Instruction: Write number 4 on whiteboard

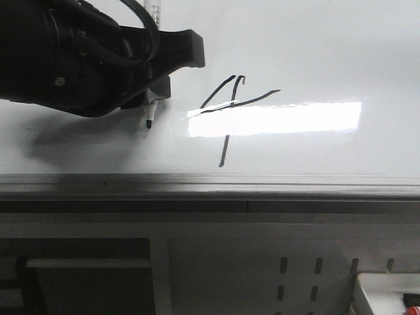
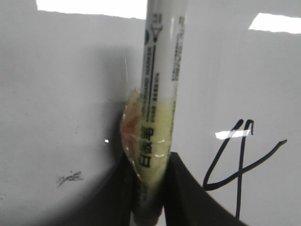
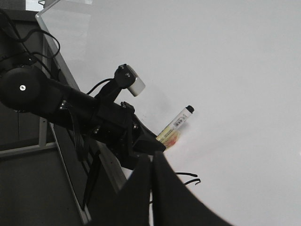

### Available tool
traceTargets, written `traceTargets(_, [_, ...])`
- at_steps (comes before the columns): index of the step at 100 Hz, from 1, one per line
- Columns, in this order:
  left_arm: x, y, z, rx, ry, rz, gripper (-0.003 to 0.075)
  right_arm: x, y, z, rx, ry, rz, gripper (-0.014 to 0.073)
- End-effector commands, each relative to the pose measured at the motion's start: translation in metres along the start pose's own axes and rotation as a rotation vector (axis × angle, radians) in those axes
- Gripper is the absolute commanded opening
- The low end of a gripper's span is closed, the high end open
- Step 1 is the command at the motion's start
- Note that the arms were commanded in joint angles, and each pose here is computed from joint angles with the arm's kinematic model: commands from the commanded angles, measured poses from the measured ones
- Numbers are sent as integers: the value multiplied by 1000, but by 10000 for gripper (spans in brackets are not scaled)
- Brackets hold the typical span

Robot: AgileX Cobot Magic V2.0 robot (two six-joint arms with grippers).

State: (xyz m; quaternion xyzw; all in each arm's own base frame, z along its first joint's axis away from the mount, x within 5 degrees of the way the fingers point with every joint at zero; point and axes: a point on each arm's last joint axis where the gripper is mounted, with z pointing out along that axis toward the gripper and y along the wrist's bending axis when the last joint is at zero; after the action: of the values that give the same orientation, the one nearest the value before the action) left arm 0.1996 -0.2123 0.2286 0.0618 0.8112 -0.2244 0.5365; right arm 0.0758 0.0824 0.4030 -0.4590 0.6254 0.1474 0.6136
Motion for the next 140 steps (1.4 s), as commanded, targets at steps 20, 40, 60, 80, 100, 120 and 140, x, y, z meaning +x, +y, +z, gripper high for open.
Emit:
traceTargets(20, [-10,-4,0,15,-37,-1,-20,-12,-7,-4,55,-69,26,-63])
traceTargets(40, [-6,-6,0,31,3,-1,-20,-11,-6,-4,50,-64,28,-63])
traceTargets(60, [-4,-7,0,38,28,-6,-20,-9,-5,-4,32,-44,29,-63])
traceTargets(80, [-3,-6,0,33,38,-21,-20,-9,-4,-4,25,-36,40,-63])
traceTargets(100, [-2,-5,0,22,45,-43,-20,-9,-4,-4,25,-36,40,-63])
traceTargets(120, [-2,11,6,-9,127,-87,-20,-9,-4,-4,24,-37,41,-63])
traceTargets(140, [-3,25,10,-31,181,-117,-20,-9,-4,-4,24,-37,41,-63])
